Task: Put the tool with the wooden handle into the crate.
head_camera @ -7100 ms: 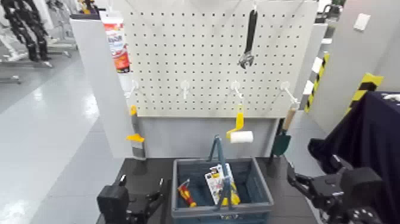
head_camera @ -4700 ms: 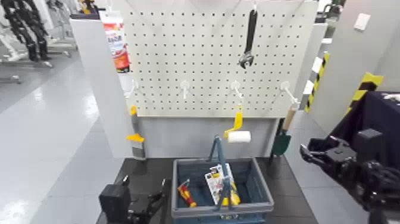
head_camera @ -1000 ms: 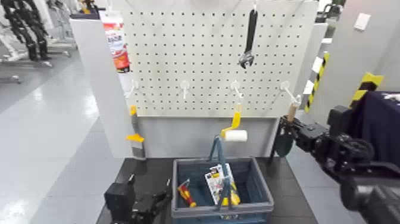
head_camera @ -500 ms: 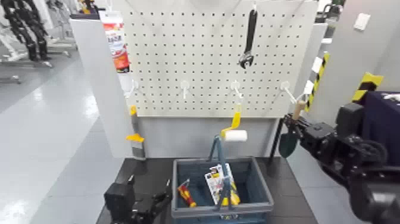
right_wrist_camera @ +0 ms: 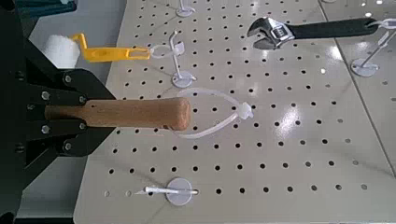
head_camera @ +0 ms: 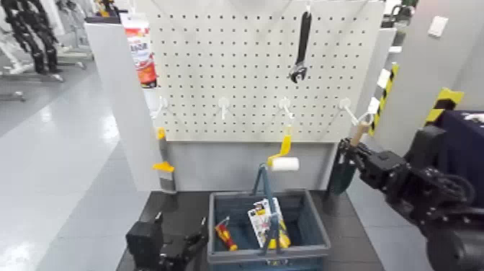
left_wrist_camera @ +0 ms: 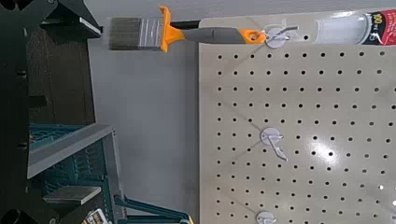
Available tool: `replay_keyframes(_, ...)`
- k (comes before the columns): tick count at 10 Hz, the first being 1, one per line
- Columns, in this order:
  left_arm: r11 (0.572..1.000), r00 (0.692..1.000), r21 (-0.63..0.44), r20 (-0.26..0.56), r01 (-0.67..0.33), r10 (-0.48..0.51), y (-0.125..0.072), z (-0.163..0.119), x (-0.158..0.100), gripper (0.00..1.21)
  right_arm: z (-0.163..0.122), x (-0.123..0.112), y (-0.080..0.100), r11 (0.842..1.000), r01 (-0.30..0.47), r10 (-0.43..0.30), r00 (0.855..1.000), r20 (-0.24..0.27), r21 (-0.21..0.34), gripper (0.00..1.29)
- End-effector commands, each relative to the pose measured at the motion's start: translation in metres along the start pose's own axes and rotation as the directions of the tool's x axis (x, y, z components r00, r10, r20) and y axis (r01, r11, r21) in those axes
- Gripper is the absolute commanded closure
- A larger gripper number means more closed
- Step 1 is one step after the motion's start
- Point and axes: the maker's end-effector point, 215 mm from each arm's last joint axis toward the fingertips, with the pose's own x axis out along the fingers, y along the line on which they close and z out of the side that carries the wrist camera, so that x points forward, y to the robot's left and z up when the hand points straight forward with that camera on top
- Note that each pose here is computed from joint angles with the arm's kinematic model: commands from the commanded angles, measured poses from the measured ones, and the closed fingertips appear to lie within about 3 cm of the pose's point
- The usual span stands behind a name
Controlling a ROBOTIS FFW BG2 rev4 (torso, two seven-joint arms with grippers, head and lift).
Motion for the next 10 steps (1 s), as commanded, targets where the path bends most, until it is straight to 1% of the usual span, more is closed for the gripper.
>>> replay_keyframes(1,1.000,1.000,0.000,0.002,-0.001,0.001,0.001,0.001,0.000,0.12,-0.009,-0.004,0.022,0.998,-0.025,0.025,1.000,0.003,0.064,1.13)
replay_keyframes(3,1.000,1.000,0.000,0.005,0.000,0.000,0.000,0.002,0.000,0.12,-0.019,-0.001,0.042,0.993,-0.051,0.051,0.999,0.007,0.108,1.13)
replay_keyframes(5,1.000,1.000,0.000,0.004,0.006,-0.006,-0.001,0.001,0.001,0.12,-0.031,0.006,0.057,0.988,-0.072,0.073,0.997,0.001,0.138,1.13)
replay_keyframes(7,1.000,1.000,0.000,0.007,0.008,-0.008,-0.001,0.002,0.001,0.12,-0.053,0.018,0.075,0.977,-0.099,0.102,0.995,-0.009,0.187,1.13)
replay_keyframes(10,1.000,1.000,0.002,0.012,0.013,-0.013,-0.002,0.004,0.002,0.12,-0.088,0.033,0.103,0.957,-0.126,0.137,0.990,-0.023,0.260,1.13)
